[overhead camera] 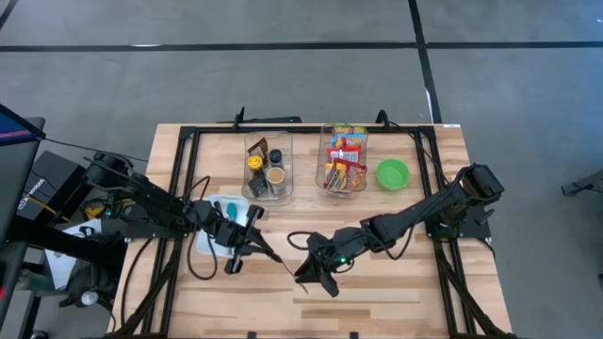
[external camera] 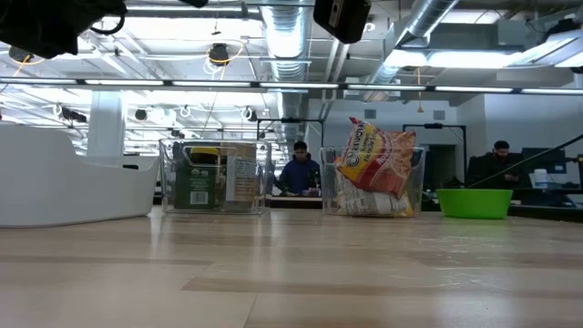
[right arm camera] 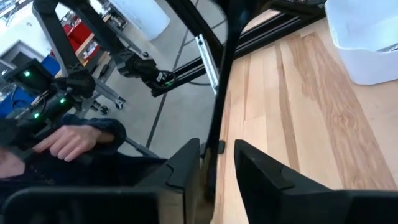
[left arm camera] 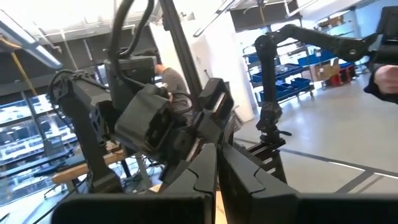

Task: Pick & Place Food Item
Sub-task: Put the black spoon into the white bin

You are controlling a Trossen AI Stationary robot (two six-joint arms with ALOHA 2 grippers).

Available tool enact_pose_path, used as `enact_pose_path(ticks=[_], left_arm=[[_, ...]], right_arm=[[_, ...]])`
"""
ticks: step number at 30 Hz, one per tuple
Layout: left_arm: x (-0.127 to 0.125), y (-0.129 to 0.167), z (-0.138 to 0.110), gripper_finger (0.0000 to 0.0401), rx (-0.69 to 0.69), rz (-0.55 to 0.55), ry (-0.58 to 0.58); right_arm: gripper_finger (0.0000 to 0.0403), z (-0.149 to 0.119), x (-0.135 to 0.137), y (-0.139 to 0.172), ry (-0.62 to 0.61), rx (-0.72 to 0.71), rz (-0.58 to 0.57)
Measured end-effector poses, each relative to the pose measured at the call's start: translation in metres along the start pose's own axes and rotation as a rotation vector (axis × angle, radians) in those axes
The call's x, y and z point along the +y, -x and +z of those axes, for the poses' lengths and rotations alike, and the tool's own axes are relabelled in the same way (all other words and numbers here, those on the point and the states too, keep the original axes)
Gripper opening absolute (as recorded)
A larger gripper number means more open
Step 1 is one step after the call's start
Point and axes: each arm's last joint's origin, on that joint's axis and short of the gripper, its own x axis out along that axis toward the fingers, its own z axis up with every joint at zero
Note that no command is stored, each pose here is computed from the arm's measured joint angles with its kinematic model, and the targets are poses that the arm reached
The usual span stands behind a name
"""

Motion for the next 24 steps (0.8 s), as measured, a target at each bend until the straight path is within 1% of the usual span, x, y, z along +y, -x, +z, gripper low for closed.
enact_pose_path(ticks=[3, 7, 12, 18, 21, 24], left_arm=[[0.0, 0.0, 0.0, 0.0001, 0.005, 0.017, 0.013], [0.001, 0.0, 0.001, 0.0001, 0.009, 0.017, 0.063], [0.001, 0.004, 0.003, 0.0001, 0.07, 0.001, 0.1], [0.004, 0.012, 0.015, 0.0001, 0.107, -0.004, 0.173], [0.007, 0.018, 0.021, 0.0001, 0.141, 0.022, 0.221], [0.008, 0.024, 0.024, 0.0001, 0.206, 0.058, 0.269]], right_arm=[[0.0097, 0.001, -0.001, 0.0, -0.002, 0.015, 0.016], [0.0097, 0.001, -0.003, 0.0, -0.002, 0.021, 0.009], [0.0097, 0.0, -0.003, 0.0, 0.021, 0.035, 0.013], [0.0097, -0.001, -0.002, 0.0, 0.043, 0.061, 0.041], [0.0097, -0.001, -0.002, 0.0, 0.057, 0.061, 0.041], [0.0098, -0.001, -0.002, 0.0, 0.065, 0.06, 0.041]])
